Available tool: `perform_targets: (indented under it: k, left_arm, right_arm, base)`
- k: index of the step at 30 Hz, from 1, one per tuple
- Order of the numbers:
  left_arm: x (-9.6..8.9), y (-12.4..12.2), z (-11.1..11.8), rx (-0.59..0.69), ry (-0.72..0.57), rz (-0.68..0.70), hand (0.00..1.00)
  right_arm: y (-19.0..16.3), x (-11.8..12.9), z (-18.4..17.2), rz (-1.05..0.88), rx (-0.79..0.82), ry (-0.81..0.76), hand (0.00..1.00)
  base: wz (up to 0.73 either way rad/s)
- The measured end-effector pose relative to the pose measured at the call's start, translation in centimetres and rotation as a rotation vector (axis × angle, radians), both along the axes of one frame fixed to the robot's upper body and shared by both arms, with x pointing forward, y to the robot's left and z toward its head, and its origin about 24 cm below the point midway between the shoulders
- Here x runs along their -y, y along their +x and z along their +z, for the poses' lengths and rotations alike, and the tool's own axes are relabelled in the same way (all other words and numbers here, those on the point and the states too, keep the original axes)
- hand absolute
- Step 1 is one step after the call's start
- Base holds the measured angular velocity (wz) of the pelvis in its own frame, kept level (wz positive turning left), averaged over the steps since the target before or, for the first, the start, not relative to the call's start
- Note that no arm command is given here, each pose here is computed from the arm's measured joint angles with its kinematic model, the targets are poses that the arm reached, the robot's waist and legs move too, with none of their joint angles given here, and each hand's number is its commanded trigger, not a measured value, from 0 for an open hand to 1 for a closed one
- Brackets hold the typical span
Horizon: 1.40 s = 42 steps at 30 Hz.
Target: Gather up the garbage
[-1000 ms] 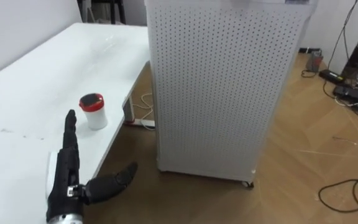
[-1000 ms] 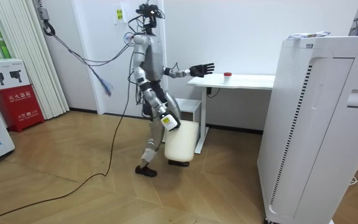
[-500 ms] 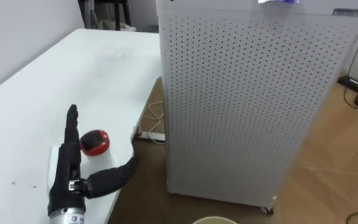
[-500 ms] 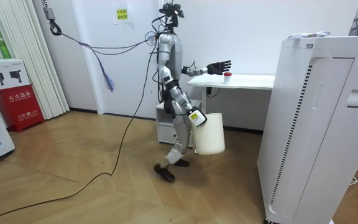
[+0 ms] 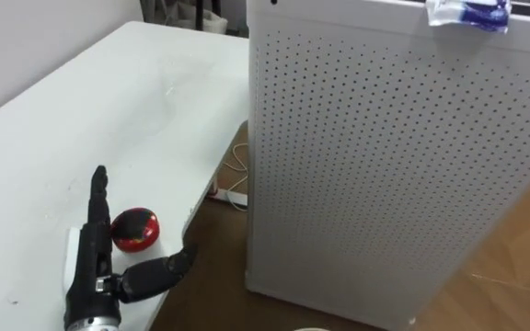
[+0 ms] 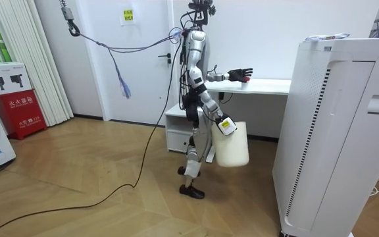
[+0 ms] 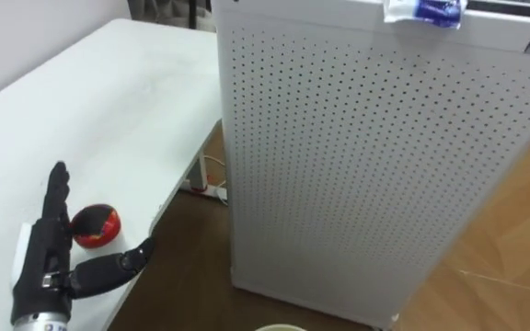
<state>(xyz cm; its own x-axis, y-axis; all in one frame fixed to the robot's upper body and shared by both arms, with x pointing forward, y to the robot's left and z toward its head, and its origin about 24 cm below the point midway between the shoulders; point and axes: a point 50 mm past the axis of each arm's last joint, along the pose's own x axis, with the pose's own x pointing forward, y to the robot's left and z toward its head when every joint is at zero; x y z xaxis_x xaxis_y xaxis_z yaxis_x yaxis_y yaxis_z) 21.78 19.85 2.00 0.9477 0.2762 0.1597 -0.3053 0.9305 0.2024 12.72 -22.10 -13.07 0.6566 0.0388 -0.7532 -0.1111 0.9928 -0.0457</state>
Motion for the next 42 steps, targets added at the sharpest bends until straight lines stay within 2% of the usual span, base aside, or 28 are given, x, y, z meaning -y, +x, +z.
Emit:
perform_targets:
  k: [17, 21, 24, 26, 42]
  left_arm:
    - [0.0, -0.2, -0.3, -0.03, 0.002, -0.008, 0.0]
    - [1.1, 0.1, -0.6, -0.037, -0.003, -0.04, 0.0]
    - [0.1, -1.0, -1.8, -0.103, 0.023, 0.006, 0.0]
    - [-0.3, -1.1, -1.8, -0.108, 0.027, 0.024, 0.0]
    - [-0.3, -1.2, -2.1, -0.118, -0.005, 0.057, 0.0]
  right_arm:
    - [-0.5, -1.1, -0.4, 0.075, -0.029, 0.028, 1.0]
    - [-1.5, -1.4, -1.2, 0.036, -0.091, 0.04, 1.0]
    - [-1.4, -1.4, -1.2, 0.039, -0.097, 0.04, 1.0]
    - [-1.2, -1.4, -1.2, 0.045, -0.093, 0.037, 1.0]
    - [-1.6, -1.7, -1.4, 0.071, -0.123, 0.049, 1.0]
  base:
    - [0.08]
    - [0.5]
    - [-0.07]
    - [-0.1]
    - [-0.07]
